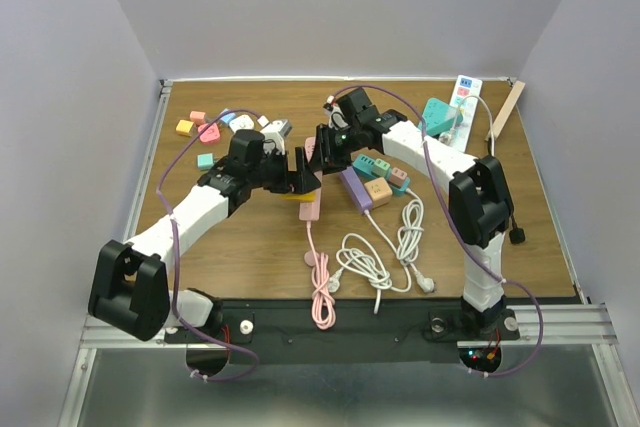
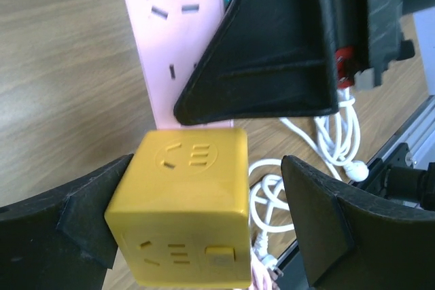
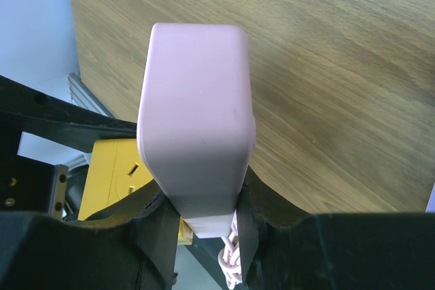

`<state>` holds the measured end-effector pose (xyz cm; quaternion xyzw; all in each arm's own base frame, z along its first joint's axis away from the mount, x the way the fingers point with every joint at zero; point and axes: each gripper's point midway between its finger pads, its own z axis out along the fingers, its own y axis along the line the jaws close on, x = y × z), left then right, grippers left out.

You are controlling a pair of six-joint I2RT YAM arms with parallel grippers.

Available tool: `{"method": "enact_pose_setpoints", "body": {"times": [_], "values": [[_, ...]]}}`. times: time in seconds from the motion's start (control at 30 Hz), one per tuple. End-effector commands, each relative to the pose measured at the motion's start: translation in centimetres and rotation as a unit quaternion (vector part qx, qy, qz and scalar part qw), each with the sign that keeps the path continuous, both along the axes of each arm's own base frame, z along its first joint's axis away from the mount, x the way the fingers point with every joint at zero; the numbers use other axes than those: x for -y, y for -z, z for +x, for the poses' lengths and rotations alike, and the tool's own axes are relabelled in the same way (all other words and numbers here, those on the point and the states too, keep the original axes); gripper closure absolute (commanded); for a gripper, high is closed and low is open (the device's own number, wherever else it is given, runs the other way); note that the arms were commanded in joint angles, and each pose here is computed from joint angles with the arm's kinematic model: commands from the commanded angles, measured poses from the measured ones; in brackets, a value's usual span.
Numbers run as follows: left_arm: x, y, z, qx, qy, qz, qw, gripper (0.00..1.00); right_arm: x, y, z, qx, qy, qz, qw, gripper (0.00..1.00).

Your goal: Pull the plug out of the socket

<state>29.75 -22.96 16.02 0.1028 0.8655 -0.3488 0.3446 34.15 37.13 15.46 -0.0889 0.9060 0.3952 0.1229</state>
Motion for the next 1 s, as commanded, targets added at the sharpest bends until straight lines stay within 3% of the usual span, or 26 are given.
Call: {"method": "enact_pose_setpoints", "body": {"times": [0.0,0.43,0.53,0.57,0.63,0.67,0.7,0.73,0.97], "values": [[-0.6,-0.2,-0.9,0.018,0.008,0.012,1.0,0.01,-1.5,-3.8,0.6,0.029,-0.011,0.043,0.999,1.0],[0.0,-0.2,0.3,0.013,0.009,0.003,1.0,0.01,-1.3,-4.2,-0.8,0.024,-0.038,0.057,0.997,1.0],[0.4,-0.4,0.1,0.015,0.027,-0.002,1.0,0.16,-1.3,-4.5,-0.9,0.025,-0.039,0.06,0.997,1.0],[0.6,-0.2,0.0,0.011,0.032,-0.002,0.999,0.32,-1.4,-4.6,-1.0,0.026,-0.042,0.062,0.997,1.0],[0.7,0.0,-0.2,0.009,0.042,-0.004,0.999,0.55,-1.4,-4.7,-1.1,0.023,-0.047,0.066,0.996,1.0],[0.8,0.1,-0.4,0.006,0.045,-0.006,0.999,0.78,-1.5,-4.6,-1.2,0.022,-0.049,0.066,0.996,1.0],[0.8,0.0,-0.4,0.007,0.044,-0.006,0.999,0.92,-1.4,-4.6,-1.1,0.022,-0.048,0.066,0.996,1.0],[0.7,-0.2,-0.4,0.009,0.04,-0.006,0.999,1.0,-1.5,-4.5,-1.1,0.023,-0.048,0.064,0.997,0.99],[0.2,-3.4,-0.1,0.044,0.032,-0.002,0.999,1.0,0.4,0.3,0.2,0.018,0.002,-0.015,1.0,0.99]]}}
